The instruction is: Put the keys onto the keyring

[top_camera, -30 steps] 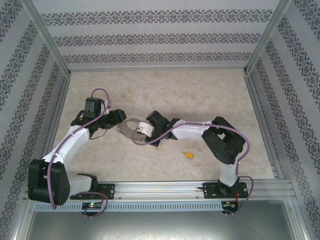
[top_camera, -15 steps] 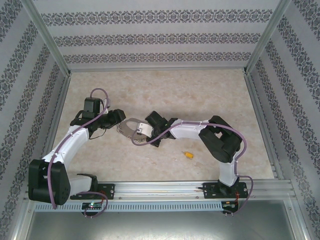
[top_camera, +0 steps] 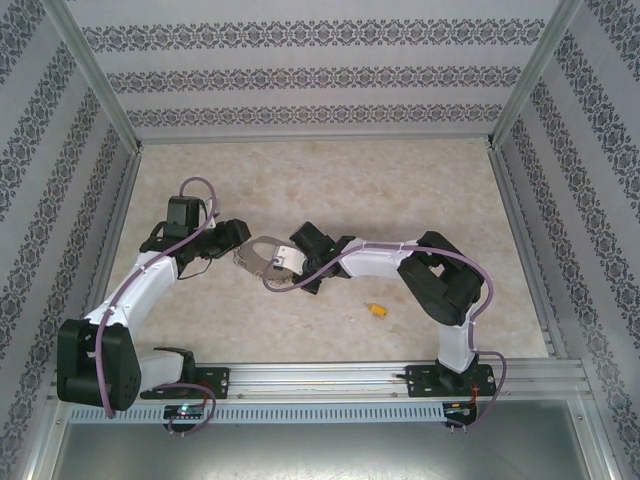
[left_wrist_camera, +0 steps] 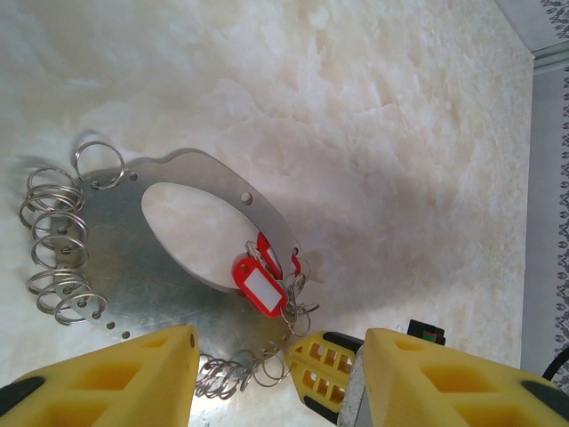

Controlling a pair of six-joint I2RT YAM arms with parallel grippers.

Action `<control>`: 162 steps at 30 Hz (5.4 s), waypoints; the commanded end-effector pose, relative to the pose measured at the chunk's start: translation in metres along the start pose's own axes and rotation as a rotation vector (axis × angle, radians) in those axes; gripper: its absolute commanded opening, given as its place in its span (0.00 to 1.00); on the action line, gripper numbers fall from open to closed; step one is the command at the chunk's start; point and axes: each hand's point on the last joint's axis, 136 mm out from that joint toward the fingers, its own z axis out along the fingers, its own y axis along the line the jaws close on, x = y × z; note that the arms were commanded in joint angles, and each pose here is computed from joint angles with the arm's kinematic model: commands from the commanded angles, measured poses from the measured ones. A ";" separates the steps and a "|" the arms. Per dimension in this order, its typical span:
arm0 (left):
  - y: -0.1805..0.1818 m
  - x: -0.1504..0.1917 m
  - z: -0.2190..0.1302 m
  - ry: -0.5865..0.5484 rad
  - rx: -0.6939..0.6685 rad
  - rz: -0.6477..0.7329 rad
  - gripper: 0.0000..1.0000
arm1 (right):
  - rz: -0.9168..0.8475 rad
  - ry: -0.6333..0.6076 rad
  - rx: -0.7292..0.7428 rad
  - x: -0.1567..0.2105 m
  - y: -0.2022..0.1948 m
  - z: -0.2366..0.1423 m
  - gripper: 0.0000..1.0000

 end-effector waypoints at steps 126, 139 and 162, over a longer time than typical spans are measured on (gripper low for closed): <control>0.001 0.003 -0.021 -0.044 0.033 0.041 0.51 | 0.563 -0.156 -0.243 -0.028 -0.015 -0.018 0.23; 0.002 0.003 -0.016 -0.035 0.036 0.036 0.52 | 0.565 -0.164 -0.203 -0.022 -0.020 -0.026 0.24; 0.001 0.003 -0.017 -0.040 0.041 0.043 0.52 | 0.596 -0.151 -0.195 -0.016 -0.031 -0.006 0.27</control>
